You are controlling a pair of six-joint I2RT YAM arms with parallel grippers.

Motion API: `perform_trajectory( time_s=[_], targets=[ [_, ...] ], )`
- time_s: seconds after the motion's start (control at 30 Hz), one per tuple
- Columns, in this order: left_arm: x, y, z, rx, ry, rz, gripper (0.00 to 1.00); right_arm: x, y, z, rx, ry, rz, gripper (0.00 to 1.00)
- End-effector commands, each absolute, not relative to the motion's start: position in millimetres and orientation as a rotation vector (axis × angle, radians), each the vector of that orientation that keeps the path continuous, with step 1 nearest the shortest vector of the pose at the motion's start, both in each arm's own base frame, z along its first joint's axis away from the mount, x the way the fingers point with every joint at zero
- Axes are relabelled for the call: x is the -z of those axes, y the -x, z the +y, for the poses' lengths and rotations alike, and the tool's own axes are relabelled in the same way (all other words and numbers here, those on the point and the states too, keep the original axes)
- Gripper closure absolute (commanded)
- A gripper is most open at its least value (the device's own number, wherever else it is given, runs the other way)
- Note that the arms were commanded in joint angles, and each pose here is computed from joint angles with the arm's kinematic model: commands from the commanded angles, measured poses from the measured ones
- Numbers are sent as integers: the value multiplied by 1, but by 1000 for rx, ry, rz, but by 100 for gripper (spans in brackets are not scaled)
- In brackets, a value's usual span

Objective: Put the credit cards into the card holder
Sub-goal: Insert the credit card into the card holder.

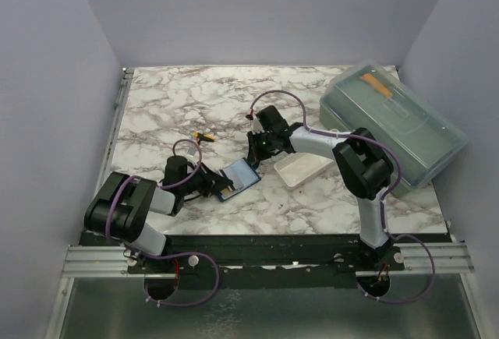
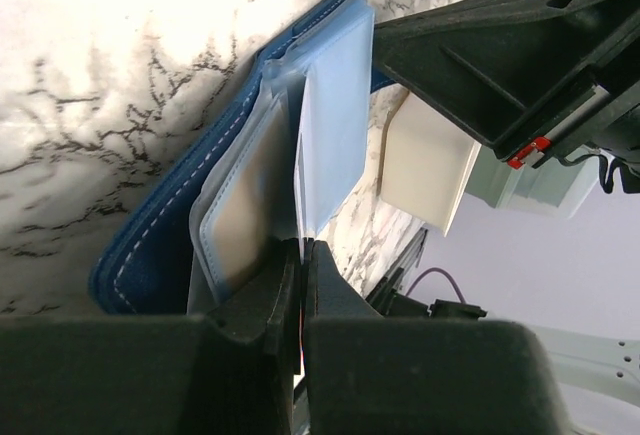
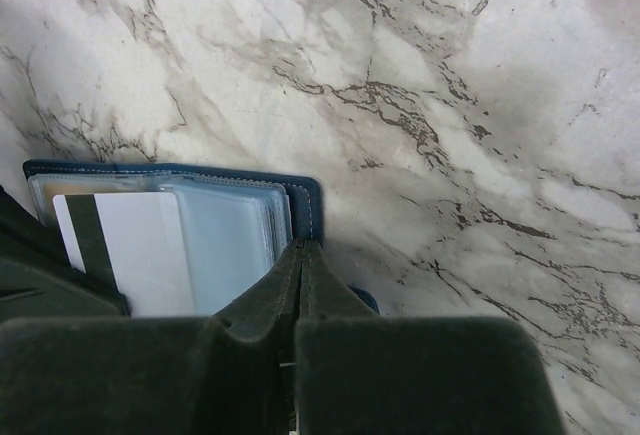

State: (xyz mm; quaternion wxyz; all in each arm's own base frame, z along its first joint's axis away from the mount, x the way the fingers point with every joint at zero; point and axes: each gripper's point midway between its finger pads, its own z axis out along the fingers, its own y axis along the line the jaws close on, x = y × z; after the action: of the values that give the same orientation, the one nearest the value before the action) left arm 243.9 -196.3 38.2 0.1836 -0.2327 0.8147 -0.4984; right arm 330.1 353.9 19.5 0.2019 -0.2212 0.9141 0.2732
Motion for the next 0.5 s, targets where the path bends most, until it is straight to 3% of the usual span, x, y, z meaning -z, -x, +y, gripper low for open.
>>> perform_trajectory(
  time_s=[0.0,0.27,0.47],
  targets=[
    [-37,-254,-202,1378,618,2261,100,30,-300,322,-651,578,2743,100],
    [-33,-253,-208,1368,627,2250,99,29,-303,323,-652,576,2740,100],
    [-29,-255,-212,1346,717,2254,81,32,-300,322,-652,561,2756,100]
  ],
)
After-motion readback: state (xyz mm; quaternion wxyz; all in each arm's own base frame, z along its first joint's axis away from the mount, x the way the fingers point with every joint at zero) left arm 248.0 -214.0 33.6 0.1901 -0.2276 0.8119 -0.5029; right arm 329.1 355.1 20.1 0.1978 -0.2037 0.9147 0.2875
